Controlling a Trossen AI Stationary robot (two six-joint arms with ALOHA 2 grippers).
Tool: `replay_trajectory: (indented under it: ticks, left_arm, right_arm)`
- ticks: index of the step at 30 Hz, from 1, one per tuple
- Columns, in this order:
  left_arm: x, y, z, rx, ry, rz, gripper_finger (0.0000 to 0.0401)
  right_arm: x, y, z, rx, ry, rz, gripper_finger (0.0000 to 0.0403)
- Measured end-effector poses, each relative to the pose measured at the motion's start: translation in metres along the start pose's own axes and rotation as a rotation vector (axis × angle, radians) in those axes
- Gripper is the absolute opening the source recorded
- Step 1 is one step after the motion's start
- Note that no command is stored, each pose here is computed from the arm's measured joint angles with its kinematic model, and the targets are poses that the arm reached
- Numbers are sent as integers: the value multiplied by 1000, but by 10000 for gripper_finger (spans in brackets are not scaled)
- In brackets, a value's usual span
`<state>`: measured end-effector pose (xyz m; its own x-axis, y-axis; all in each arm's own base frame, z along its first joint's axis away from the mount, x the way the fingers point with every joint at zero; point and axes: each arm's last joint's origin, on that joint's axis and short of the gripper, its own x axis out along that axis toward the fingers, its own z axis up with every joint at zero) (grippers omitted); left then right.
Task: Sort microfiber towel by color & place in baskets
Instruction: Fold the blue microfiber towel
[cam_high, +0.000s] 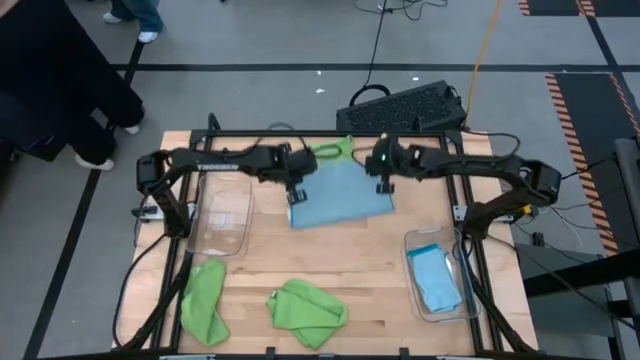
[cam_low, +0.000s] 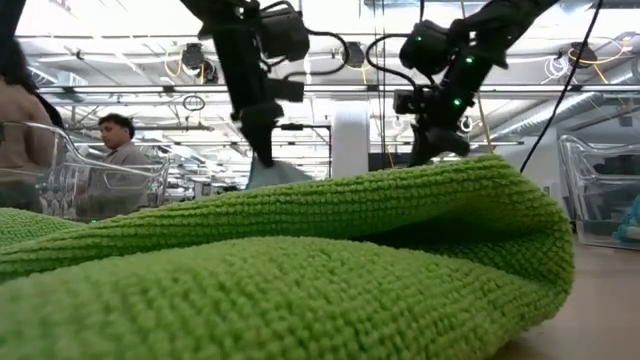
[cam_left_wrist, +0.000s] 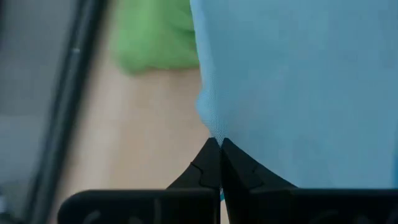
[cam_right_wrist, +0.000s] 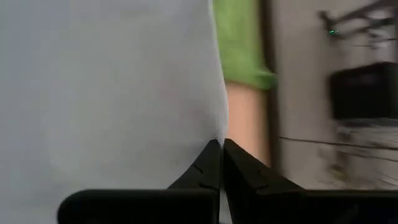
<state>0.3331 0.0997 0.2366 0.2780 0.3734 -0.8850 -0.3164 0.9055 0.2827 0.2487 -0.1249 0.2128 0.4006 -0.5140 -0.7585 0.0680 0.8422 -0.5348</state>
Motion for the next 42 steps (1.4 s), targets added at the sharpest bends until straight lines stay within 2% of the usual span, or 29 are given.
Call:
replay_trajectory:
  ticks: [5,7,10,12,15,20,23,25,28,30,35,42]
  left_arm:
    - [-36,36,19,24,-22,137,1]
    - [-54,40,22,36,-25,139,1]
    - [-74,35,20,45,-46,118,1]
    - [-77,25,12,37,-12,100,1]
    - [-67,0,0,21,38,62,1]
    - [-46,-66,-28,91,85,-125,0]
    - [-44,-106,-45,136,70,-242,0]
    - [-48,-126,-53,162,49,-271,1]
    - [-51,-144,-61,180,19,-299,1]
    - [-51,-152,-63,150,4,-341,1]
    - [-55,-162,-65,52,30,-466,5]
    - [-63,-178,-60,-22,-25,-593,10]
  right_arm:
    - [-30,-42,7,4,-40,-139,1]
    - [-48,-48,9,27,-74,-150,1]
    - [-72,-44,6,80,-145,-91,1]
    - [-80,-32,-1,118,-142,-42,0]
    - [-75,-1,-18,159,-74,85,0]
    - [-65,70,-42,228,-48,366,0]
    - [-67,104,-46,220,-48,467,0]
    - [-70,119,-46,207,-64,496,0]
    - [-73,129,-41,213,-107,515,0]
    - [-74,133,-37,214,-137,525,1]
    - [-71,140,-30,214,-167,555,6]
    - [-70,155,-30,158,-138,674,17]
